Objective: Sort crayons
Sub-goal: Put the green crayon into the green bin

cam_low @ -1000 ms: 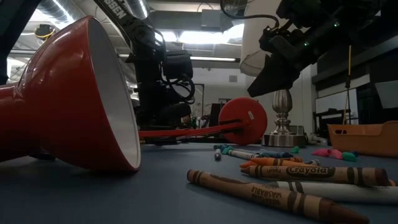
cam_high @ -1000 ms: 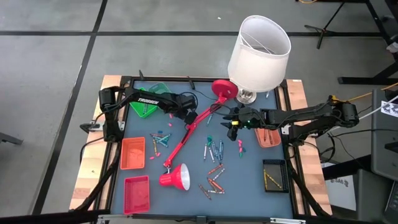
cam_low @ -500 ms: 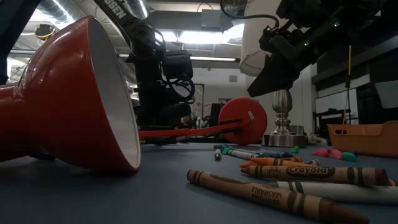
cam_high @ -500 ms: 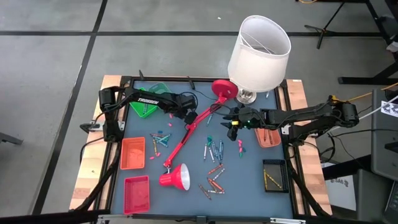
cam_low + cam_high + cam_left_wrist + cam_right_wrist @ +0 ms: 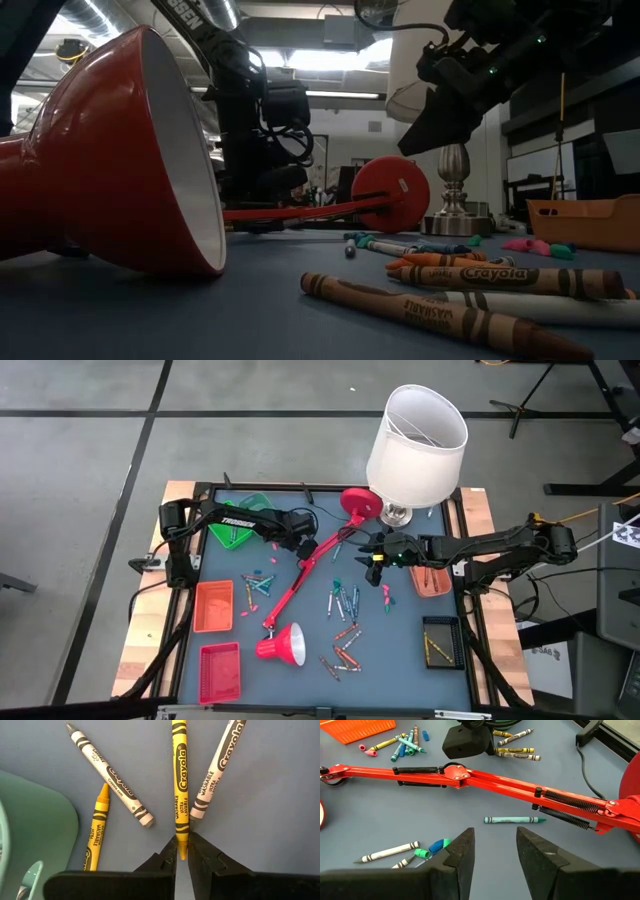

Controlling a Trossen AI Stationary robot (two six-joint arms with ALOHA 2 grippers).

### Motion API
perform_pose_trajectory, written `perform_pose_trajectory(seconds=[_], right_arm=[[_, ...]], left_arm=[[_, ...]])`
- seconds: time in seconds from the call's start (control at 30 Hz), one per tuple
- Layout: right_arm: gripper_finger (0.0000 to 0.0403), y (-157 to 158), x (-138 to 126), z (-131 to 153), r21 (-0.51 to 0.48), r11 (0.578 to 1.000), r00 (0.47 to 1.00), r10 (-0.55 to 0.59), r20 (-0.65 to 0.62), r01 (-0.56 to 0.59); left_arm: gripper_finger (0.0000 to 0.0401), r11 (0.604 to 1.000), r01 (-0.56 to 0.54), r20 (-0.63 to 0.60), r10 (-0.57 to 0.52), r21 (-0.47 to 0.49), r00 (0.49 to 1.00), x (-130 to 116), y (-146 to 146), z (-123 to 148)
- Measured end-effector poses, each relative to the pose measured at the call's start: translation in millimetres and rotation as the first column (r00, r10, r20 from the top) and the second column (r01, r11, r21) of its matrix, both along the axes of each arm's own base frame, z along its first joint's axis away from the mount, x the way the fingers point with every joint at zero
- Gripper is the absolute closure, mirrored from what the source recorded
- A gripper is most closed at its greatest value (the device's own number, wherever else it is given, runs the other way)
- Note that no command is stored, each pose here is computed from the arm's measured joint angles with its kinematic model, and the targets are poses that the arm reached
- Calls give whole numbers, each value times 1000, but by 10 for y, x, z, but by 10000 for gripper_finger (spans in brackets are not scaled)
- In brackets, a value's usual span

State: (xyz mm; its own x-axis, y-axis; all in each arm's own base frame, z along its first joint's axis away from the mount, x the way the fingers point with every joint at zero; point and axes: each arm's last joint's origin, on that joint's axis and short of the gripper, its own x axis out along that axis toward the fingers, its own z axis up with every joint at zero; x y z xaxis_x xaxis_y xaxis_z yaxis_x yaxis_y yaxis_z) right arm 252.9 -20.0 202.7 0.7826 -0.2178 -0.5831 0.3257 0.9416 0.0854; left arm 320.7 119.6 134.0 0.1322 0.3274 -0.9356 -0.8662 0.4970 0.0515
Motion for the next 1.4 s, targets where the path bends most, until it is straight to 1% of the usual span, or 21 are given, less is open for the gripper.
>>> perform_pose_trajectory(seconds=[0.17,0.33,0.6,0.7,0.77,0.87,0.93,1.07,1.23,1.4], right_arm=[[260,0,0,0,0,1000,1000,0,0,0],[260,0,0,0,0,1000,1000,0,0,0],[260,0,0,0,0,1000,1000,0,1,0],[260,0,2,2,0,1000,1000,0,3,0],[260,-1,6,8,-1,1000,1000,0,10,0],[260,-7,15,24,-14,1000,999,-19,29,19],[260,-12,28,45,-22,999,998,-31,54,32],[260,-16,59,97,-27,999,992,-38,117,42],[260,-19,93,163,-20,999,980,-43,195,48],[260,-31,106,202,23,994,961,-112,251,110]], left_arm=[[383,1000,1,11,-2,8,1000,-12,-4,52],[383,999,-3,63,1,32,998,-37,-6,228],[383,999,-2,129,-4,50,992,-62,-20,423],[383,999,9,173,-15,37,985,-45,-25,470],[383,999,48,233,-53,26,971,7,-23,499],[383,990,139,333,-135,14,933,99,-32,542],[383,979,201,403,-201,43,893,176,-51,590],[383,948,295,499,-313,117,809,299,-113,676],[383,899,375,538,-436,226,721,410,-242,758],[383,844,418,570,-535,335,624,514,-395,853]])
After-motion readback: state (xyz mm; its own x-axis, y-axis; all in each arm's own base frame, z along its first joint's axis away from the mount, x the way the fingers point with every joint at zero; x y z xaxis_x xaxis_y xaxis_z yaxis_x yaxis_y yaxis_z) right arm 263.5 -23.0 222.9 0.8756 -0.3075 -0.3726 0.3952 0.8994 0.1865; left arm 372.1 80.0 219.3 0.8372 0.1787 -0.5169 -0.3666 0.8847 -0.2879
